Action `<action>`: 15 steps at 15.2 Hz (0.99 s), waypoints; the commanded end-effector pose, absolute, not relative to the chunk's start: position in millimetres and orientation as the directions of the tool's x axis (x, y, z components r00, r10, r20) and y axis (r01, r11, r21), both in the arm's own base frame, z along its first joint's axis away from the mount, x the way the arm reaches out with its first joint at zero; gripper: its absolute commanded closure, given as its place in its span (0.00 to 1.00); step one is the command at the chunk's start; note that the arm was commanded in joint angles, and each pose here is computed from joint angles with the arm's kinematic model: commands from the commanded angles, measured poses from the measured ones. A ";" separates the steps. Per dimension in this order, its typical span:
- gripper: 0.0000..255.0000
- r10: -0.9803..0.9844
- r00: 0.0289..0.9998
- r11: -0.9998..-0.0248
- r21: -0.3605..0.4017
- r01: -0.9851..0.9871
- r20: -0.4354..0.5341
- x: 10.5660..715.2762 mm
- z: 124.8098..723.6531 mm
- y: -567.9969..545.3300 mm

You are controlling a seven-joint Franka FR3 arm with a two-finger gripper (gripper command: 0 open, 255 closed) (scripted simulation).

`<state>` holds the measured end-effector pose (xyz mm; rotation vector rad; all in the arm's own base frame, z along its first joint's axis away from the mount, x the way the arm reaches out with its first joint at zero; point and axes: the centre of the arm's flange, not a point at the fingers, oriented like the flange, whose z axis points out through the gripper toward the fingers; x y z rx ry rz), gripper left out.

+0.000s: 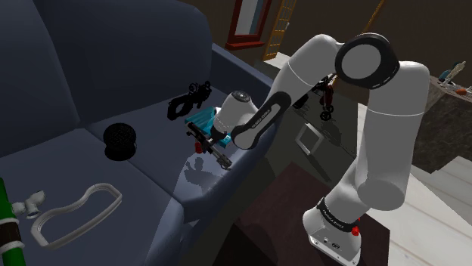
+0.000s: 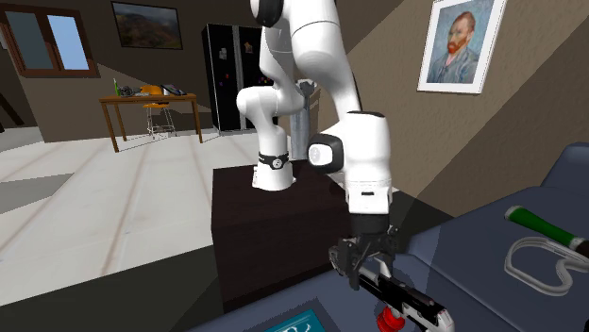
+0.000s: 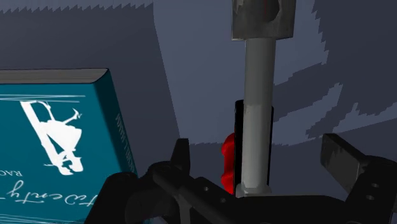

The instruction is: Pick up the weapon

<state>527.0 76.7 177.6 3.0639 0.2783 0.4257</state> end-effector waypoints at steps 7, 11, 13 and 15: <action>1.00 0.182 0.946 -0.983 0.060 0.172 0.268 527.3 176.0 76.4; 1.00 0.182 0.946 -0.983 0.060 0.172 0.268 527.1 181.2 76.2; 1.00 0.182 0.946 -0.983 0.060 0.172 0.268 527.2 191.8 76.3; 1.00 0.182 0.946 -0.983 0.060 0.172 0.268 527.2 202.4 76.3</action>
